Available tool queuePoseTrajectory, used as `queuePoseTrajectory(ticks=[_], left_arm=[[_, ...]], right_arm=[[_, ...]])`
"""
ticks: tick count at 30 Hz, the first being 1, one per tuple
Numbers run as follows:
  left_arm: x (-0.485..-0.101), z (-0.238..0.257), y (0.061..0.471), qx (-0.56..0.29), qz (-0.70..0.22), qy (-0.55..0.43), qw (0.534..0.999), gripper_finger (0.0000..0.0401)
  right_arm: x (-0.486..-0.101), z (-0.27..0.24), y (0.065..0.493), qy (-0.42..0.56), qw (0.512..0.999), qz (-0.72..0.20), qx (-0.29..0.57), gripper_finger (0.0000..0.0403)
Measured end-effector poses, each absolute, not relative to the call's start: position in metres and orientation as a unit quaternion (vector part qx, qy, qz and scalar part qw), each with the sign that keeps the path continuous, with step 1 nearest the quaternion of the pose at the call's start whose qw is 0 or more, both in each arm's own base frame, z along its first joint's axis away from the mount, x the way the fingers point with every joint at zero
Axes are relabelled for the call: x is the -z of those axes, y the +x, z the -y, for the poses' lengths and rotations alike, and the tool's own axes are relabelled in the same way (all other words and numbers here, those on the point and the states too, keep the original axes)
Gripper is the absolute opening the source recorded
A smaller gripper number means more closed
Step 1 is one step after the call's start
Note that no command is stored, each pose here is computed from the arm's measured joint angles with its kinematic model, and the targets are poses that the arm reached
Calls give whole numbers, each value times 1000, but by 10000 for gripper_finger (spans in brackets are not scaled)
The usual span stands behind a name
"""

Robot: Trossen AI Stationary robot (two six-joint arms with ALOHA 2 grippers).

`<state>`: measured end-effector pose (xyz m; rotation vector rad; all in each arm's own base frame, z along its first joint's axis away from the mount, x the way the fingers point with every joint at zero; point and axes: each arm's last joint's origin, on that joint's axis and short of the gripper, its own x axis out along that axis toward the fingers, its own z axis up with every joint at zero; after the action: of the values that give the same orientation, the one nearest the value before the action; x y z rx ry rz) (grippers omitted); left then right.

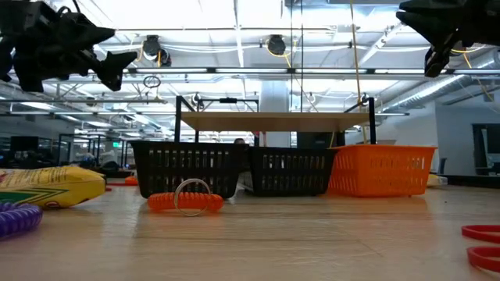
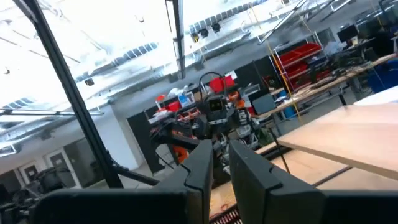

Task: Pick & Place Office Desk Supplies
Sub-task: Put the top orange spiral keychain into the left black bin

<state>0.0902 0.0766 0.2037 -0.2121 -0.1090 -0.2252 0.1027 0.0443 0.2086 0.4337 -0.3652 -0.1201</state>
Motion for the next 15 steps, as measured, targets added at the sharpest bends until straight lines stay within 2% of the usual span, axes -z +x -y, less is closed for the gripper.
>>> queuePoseTrajectory(ticks=[9,15], left_arm=[[-205,-79,91,75,71,-81,991,280],[-206,-85,90,-37,107,-58,992,280]], right_arm=[[-204,-43,105,153,971,156,98,45],[-204,-42,105,143,971,153,118,45]])
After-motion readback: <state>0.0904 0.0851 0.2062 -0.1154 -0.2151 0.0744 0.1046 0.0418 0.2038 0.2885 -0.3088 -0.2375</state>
